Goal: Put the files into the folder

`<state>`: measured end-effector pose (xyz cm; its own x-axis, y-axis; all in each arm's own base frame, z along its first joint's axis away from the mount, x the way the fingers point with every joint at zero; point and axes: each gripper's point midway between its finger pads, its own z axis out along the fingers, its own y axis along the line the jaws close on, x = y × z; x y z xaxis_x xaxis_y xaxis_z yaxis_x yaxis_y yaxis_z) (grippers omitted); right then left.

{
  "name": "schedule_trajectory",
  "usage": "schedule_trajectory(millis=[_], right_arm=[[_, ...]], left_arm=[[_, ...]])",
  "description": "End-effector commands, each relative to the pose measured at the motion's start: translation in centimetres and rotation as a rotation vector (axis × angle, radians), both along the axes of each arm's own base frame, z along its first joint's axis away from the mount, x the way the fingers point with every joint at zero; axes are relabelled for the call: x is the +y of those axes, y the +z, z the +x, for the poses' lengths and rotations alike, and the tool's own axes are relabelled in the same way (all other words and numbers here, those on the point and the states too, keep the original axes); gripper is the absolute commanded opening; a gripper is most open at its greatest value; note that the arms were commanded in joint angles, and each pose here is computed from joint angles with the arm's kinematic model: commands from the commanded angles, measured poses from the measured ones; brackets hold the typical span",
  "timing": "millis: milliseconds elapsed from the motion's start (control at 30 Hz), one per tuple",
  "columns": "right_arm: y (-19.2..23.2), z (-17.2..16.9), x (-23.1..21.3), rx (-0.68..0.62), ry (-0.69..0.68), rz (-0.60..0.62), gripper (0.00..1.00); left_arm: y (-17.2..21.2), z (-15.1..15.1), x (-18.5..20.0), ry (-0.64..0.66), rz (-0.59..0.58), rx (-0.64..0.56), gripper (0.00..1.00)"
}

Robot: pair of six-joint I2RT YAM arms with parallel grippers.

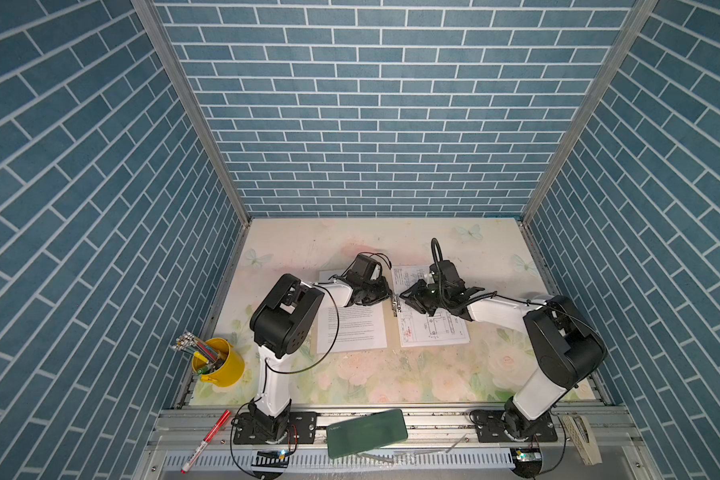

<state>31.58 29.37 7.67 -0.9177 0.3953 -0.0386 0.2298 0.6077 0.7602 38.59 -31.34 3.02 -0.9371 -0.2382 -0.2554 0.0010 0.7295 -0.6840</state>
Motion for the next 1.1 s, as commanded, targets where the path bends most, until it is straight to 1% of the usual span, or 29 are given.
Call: schedule_trajectory(millis=[0,200,400,600,1067], right_arm=[[0.4,-1.3,0.1,0.049,0.002,0.01,0.29],[1.0,-1.6,0.4,0.073,-0.025,0.032,0.27],[1.7,-1.4,1.5,0.105,-0.038,0.073,0.24],[1.8,-1.5,2.0,0.131,-0.053,0.093,0.23],[1.9,-0.7,3.1,0.136,-0.056,0.118,0.23]], left_arm=[[-1.2,-0.2,-0.3,0.003,0.007,0.016,0.13],[-1.7,-0.1,-0.1,0.014,0.018,0.013,0.09],[-1.6,0.0,-0.1,0.016,0.014,0.002,0.09],[-1.8,-0.1,0.0,0.013,0.019,-0.003,0.09],[-1.6,-0.1,0.1,0.012,0.015,-0.012,0.09]])
